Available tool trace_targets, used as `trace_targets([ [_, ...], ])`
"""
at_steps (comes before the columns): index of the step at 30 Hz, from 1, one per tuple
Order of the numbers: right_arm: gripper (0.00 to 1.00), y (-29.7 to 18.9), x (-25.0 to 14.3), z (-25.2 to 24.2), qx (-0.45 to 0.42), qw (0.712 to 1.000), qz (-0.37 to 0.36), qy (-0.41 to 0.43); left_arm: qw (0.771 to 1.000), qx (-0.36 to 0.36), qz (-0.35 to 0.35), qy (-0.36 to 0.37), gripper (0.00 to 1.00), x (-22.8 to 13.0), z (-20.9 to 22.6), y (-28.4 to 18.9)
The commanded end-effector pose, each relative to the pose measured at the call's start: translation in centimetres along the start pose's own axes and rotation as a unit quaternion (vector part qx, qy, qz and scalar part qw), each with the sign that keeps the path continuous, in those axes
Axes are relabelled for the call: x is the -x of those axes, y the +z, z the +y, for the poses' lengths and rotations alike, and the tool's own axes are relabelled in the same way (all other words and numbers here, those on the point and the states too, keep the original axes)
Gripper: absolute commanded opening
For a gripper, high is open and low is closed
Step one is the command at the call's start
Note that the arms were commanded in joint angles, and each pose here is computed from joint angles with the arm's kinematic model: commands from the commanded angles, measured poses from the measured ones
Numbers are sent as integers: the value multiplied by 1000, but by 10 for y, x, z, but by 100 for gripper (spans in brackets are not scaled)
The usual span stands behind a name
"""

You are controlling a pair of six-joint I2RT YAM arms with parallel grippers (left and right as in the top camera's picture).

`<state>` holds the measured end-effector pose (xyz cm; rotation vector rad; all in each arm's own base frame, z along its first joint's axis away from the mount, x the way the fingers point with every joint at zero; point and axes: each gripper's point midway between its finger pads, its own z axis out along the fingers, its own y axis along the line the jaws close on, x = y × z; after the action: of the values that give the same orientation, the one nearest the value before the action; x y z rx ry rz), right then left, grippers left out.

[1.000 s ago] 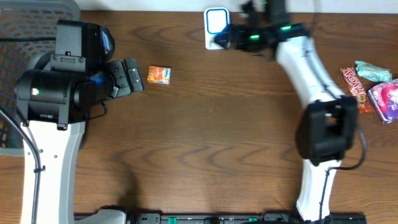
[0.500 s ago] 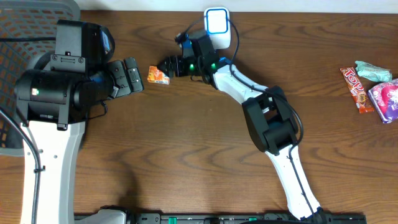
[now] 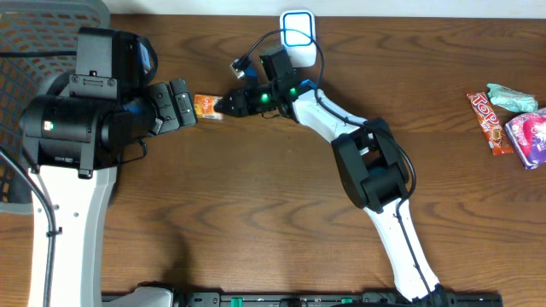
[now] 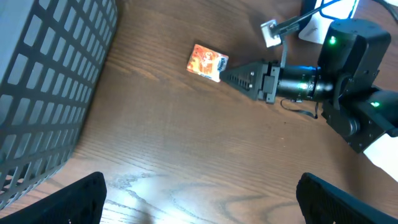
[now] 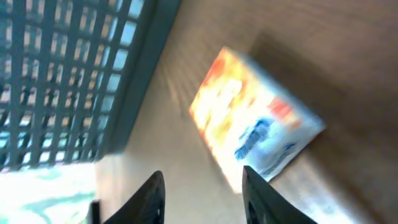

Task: Scan the item barcode
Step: 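Reach the right gripper to the orange tissue pack and grasp it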

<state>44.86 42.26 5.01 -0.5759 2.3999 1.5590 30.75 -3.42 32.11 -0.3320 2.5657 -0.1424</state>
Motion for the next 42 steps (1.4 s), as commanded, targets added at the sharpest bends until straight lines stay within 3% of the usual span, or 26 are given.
trace_targets([
  [1,42,-10,10,35,6,999,-5,-41,1000,7,-3,-2,98,2,3,-1],
  [5,58,-27,41,22,-90,991,-69,-70,1000,7,-3,-2,98,2,3,-1],
  [9,67,-46,78,11,-163,971,-149,-97,1000,7,-3,-2,98,2,3,-1],
  [14,67,-42,96,9,-173,959,-196,-109,1000,7,-3,-2,98,2,3,-1],
  [19,63,-25,91,9,-164,960,-198,-112,1000,7,-3,-2,98,2,3,-1],
  [26,60,5,66,-1,-169,966,-166,-103,1000,7,-3,-2,98,2,3,-1],
  [29,58,16,48,-11,-179,970,-137,-92,1000,7,-3,-2,98,2,3,-1],
  [32,49,21,31,-18,-195,970,-100,-102,1000,7,-3,-2,98,2,3,-1],
  [36,49,28,4,-14,-173,979,-43,-102,1000,7,-3,-2,98,2,3,-1],
  [42,29,18,-37,6,-145,984,53,-88,1000,7,-3,-2,98,2,3,-1],
])
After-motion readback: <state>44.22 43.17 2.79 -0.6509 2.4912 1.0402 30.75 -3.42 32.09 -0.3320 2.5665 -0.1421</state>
